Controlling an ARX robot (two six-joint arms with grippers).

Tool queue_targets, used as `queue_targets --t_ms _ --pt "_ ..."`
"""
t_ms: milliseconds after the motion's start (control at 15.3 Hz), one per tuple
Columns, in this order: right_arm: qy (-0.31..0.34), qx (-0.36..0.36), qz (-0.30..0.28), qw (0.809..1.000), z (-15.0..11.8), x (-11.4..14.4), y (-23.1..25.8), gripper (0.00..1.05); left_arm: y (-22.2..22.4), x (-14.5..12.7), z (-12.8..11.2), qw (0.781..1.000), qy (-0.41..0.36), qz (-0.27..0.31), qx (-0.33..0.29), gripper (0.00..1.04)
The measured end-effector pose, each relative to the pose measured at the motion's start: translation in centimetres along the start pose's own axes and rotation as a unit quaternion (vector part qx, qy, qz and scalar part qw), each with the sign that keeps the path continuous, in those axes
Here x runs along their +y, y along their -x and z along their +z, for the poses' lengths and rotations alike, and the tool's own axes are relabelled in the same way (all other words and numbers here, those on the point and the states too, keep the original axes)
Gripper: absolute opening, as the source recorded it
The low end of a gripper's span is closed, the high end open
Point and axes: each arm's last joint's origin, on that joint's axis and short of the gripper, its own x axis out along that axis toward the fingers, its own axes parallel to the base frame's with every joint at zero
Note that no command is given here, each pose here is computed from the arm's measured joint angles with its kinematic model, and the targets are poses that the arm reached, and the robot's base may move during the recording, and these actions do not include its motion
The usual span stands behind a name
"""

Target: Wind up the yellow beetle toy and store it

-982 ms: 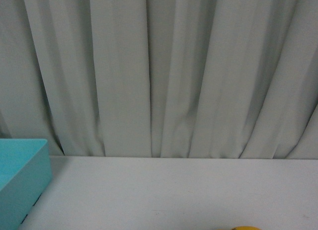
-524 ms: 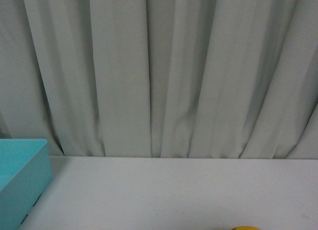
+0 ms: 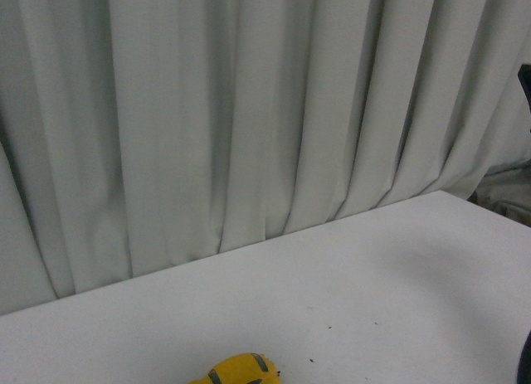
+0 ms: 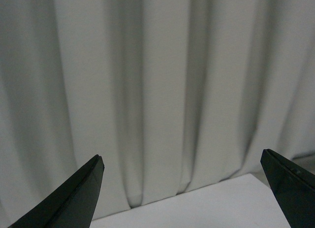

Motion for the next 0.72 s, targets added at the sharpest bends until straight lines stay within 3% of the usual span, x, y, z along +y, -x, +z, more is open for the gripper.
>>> queue_targets --t_ms 196,393,524,720 --pt "0.045 0.081 0.115 0.989 -3.0 0.6 -7.9 0.98 0.0 0.0 0.0 1.000 0.000 0.000 0.000 0.98" --pt "0.121 0.084 0.266 0.953 -3.2 5.1 -12.7 0.98 0.0 0.0 0.0 1.000 0.000 0.000 0.000 0.98" --pt "0.156 0.087 0.381 0.907 -2.9 8.7 -13.4 0.98 0.0 0.0 0.0 1.000 0.000 0.000 0.000 0.98" --pt "0.185 0.141 0.542 0.808 -4.6 12.4 -11.5 0.98 0.0 0.0 0.0 1.000 0.000 0.000 0.000 0.98"
